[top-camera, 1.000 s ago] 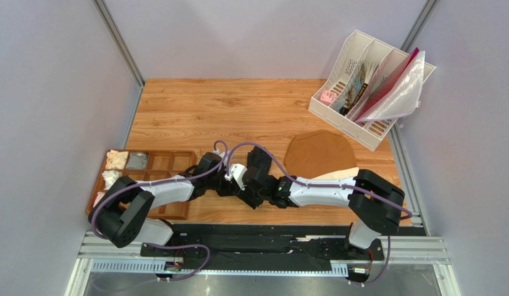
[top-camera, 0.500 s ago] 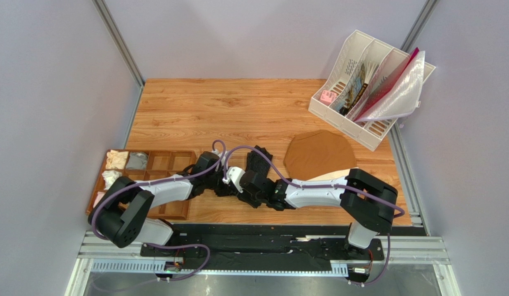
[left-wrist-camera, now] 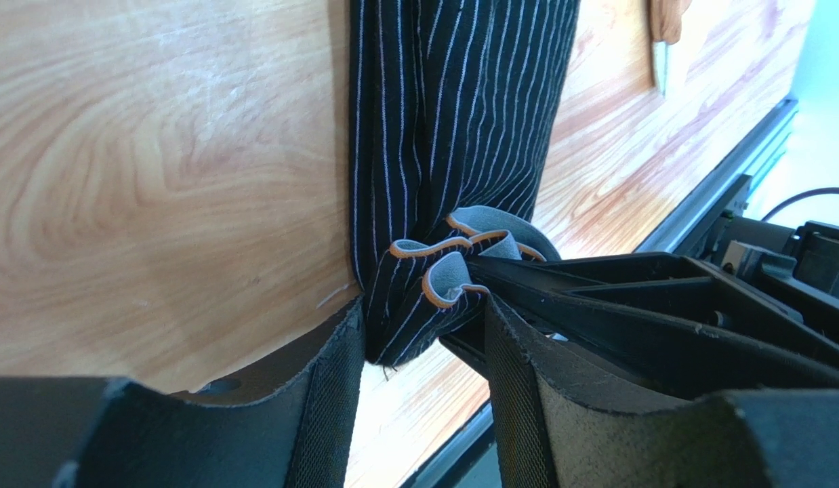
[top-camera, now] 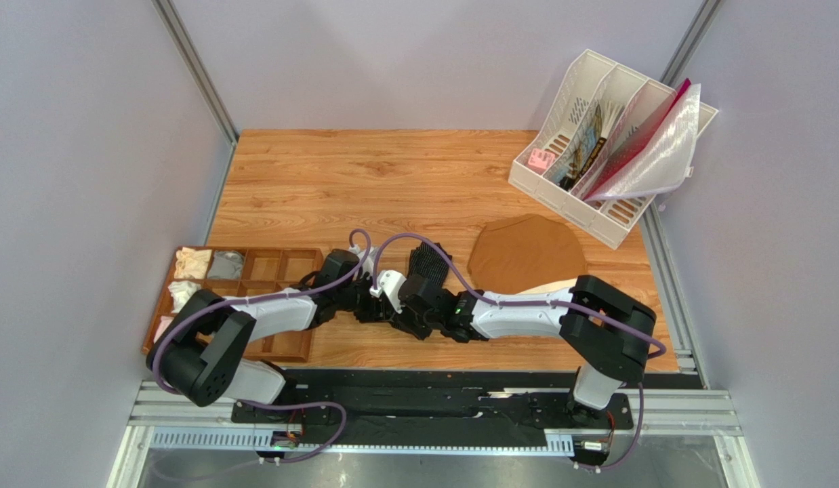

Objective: Roll the underwear
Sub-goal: Roll the underwear to the center of the board.

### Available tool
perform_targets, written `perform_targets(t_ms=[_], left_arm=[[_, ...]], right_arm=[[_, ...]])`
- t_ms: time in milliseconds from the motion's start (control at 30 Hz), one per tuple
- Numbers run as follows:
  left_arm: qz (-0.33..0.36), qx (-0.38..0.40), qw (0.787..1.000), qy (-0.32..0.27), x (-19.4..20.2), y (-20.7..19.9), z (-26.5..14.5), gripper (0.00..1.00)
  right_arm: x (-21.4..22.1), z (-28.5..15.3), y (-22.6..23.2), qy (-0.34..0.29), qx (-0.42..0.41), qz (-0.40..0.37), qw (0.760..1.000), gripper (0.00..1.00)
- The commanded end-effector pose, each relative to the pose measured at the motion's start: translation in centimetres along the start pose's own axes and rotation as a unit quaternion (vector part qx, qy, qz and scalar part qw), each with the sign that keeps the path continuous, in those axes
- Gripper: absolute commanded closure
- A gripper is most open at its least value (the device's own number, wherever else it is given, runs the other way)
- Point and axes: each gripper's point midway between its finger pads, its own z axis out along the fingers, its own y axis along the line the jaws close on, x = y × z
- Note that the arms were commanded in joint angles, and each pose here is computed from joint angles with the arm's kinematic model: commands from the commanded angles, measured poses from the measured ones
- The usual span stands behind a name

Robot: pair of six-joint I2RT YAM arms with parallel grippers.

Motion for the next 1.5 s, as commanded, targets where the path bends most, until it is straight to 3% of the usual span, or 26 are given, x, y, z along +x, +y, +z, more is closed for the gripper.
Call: perform_targets(t_ms=[0,300,733,1067,1333,1467], left_arm=[[0.001,-0.062,0.998,0.001,1.6,3.8,0.8,0.47],[0.026,-0.112,0.992,-0.045,0.6,5.2,-1.0,0.47],[0.041,-0.079,0.993,-0.073,-0.4,4.3,-0.4,0.46],[0.046,-0.023,0.997,-0.054,1.2,2.9,0.0,0.51],[0.042,-0.041,0.997,-0.048,3.0,4.2,-0.7,0.51],[0.047,-0.037,0.997,-0.047,2.8,4.1,-0.4,0.6]], right_arm=[[4.4,0.4,1.4,0.06,-0.042,0.008,0.997,0.78],[4.5,0.4,1.3,0.062,-0.048,0.012,0.997,0.78],[4.6,0.6,1.8,0.069,-0.063,0.013,0.996,0.78],[4.3,0.6,1.6,0.066,-0.061,0.016,0.996,0.78],[4.0,0.7,1.1,0.058,-0.071,0.029,0.995,0.78],[3.8,0.8,1.3,0.055,-0.079,0.031,0.995,0.78]])
